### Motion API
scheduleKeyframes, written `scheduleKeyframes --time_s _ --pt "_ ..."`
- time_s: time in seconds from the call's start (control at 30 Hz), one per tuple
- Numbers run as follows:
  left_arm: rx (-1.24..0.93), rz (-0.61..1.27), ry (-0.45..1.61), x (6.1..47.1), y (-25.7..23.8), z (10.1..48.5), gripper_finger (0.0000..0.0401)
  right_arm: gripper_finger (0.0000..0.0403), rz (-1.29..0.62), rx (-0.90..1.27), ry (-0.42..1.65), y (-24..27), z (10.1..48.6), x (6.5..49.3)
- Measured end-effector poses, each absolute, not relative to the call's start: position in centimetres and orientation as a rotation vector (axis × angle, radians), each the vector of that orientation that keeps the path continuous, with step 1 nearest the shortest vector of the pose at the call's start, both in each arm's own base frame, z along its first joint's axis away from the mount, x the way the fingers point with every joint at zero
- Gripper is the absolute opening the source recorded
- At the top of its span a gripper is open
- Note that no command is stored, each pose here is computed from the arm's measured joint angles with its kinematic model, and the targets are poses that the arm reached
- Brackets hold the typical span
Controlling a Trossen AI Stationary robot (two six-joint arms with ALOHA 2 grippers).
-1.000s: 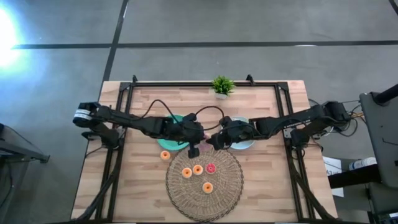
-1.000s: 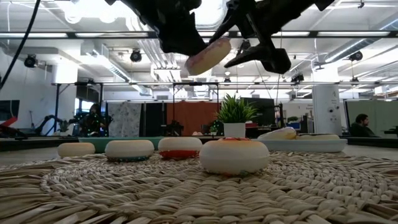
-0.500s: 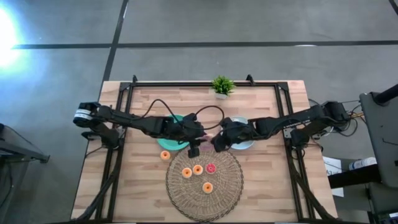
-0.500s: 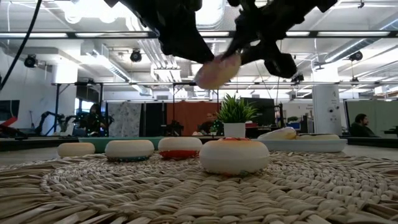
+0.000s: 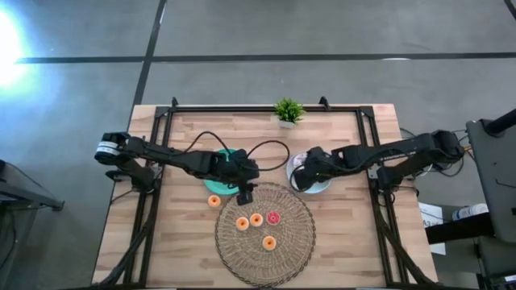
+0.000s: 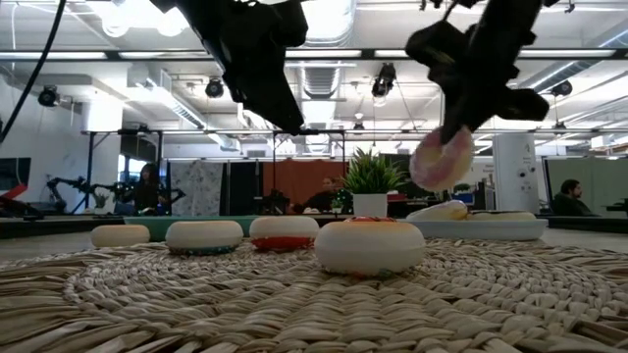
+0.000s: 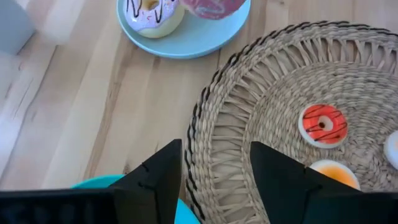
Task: Pick & Place donuts
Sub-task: Put the big pink doughnut on the light blue plate
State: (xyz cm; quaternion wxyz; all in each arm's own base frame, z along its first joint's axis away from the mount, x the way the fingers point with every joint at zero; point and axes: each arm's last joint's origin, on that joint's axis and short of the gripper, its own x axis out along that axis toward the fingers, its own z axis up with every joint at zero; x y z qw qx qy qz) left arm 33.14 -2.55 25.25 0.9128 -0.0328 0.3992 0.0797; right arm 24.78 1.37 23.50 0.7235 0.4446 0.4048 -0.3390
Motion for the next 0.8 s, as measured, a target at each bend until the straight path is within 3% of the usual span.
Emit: scheduleKeyframes --time_s 0.43,0.7,0.8 --pt "-0.115 0.184 0.817 33.1 -2.6 25.3 0.0165 0.0029 -0.708 1.114 0.824 0.0 18.6 22.8" --pt "-0.155 0.203 0.828 33.0 -2.6 25.2 0.0165 0.0030 -0.717 1.035 0.869 -0.1 18.2 22.3" --pt "-0.163 0.206 0.828 33.0 -2.6 25.2 0.0165 0.0049 -0.727 1.006 0.905 -0.1 18.1 22.0"
